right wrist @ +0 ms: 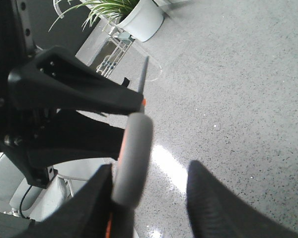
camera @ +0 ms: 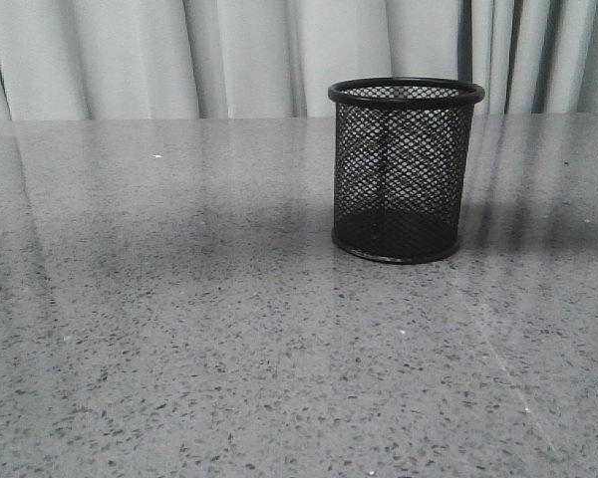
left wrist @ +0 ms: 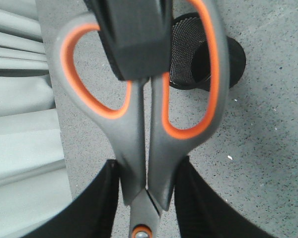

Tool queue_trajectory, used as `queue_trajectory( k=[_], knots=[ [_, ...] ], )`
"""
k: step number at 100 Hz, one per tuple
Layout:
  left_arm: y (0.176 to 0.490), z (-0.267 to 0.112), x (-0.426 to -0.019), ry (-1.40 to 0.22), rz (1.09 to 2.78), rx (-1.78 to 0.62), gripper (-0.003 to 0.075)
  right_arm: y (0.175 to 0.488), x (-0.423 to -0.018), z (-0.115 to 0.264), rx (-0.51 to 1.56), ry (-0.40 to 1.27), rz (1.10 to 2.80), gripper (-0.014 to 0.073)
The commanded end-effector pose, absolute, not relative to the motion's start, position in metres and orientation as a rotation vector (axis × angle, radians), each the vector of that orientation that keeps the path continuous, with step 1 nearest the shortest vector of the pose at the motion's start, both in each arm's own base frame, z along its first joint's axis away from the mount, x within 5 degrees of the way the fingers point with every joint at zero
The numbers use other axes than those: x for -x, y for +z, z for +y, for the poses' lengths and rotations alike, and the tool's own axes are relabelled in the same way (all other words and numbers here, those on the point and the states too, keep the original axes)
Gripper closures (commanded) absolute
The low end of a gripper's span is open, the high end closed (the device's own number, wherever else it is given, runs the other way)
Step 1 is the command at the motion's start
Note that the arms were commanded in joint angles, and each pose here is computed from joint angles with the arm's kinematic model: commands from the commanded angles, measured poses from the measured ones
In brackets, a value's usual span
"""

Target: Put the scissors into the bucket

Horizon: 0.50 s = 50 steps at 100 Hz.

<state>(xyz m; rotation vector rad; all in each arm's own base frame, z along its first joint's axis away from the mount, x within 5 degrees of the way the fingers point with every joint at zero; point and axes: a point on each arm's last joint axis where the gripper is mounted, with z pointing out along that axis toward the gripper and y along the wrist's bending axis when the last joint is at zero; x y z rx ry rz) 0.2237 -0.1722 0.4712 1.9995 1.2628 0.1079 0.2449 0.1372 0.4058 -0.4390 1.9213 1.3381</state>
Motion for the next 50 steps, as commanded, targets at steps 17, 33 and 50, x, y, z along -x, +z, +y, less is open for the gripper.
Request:
queue_trajectory(
  k=[17,33,50],
  knots=[
    [0.4914,-0.1666,-0.2062,0.084,1.213,-1.943,0.0575,0.4277,-0.238,0.1361,0.441,1.371,1.817,0.0543],
    [0.4914,-0.1666,-0.2062,0.084,1.213,-1.943,0.0575,0.4276,-0.2373,0.1364,0.447,1.376,1.818,0.0654],
    [0.4914,-0.1666,-0.2062,0.084,1.213,-1.943,0.0575,0.4276,-0.2372,0.1364,0.449,1.377,1.818,0.0664]
  ],
)
